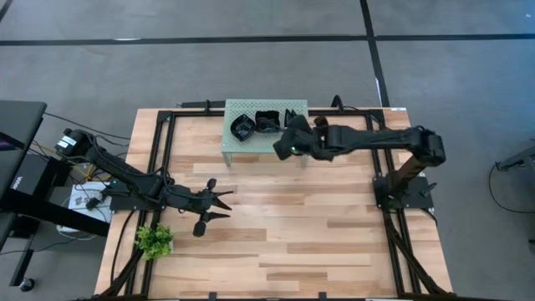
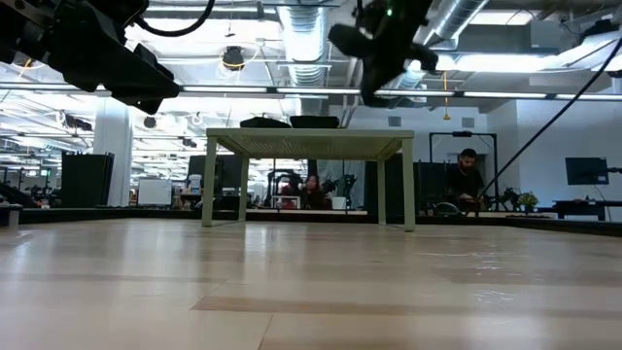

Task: Pick & Place Mini shaped plates
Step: Stack the drop-shaped plate on top of the other drop-shaped plate on the shelf

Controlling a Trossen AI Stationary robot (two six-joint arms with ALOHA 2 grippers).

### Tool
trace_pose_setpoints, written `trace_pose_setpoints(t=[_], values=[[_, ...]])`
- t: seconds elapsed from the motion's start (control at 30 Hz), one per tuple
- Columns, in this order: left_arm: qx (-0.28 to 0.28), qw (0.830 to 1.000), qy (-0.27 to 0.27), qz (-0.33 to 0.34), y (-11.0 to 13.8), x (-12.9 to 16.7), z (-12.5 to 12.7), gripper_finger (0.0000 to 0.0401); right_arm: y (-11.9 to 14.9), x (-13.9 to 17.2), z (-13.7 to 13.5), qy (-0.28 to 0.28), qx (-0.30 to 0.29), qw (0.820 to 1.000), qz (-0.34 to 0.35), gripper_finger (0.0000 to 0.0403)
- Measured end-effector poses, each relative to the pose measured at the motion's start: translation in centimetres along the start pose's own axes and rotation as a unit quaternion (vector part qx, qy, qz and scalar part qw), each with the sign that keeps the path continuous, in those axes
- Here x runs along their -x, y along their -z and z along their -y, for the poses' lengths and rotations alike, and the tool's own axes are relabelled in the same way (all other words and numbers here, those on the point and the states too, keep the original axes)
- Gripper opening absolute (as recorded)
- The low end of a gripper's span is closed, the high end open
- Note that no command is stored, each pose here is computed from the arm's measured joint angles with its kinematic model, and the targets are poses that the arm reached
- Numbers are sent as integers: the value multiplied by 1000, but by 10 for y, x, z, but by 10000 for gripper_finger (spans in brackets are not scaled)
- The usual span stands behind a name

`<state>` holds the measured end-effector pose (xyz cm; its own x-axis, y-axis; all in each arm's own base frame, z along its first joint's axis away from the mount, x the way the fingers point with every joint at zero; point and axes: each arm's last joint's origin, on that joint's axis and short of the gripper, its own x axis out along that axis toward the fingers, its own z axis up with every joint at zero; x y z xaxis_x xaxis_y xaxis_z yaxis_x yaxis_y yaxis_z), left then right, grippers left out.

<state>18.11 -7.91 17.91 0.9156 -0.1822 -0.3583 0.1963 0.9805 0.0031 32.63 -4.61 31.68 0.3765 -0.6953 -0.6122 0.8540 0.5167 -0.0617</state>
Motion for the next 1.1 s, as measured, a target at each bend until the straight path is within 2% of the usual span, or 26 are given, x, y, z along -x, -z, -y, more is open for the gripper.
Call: trace_pose_setpoints(t=[0.13,0.2,0.5,0.87,1.1], values=[[0,1000,0,0,0,0,0,104,-9,-21,9,0,-41,999,-21,1],[0,1000,0,0,0,0,0,104,-8,-29,13,13,-42,999,-28,1],[0,1000,-2,2,0,0,0,104,-17,-41,14,1,-75,997,-14,1],[0,1000,-3,2,0,0,0,104,-15,-47,12,3,-69,997,-21,2],[0,1000,-3,2,0,0,0,104,-10,-66,4,-8,-45,998,-34,2]])
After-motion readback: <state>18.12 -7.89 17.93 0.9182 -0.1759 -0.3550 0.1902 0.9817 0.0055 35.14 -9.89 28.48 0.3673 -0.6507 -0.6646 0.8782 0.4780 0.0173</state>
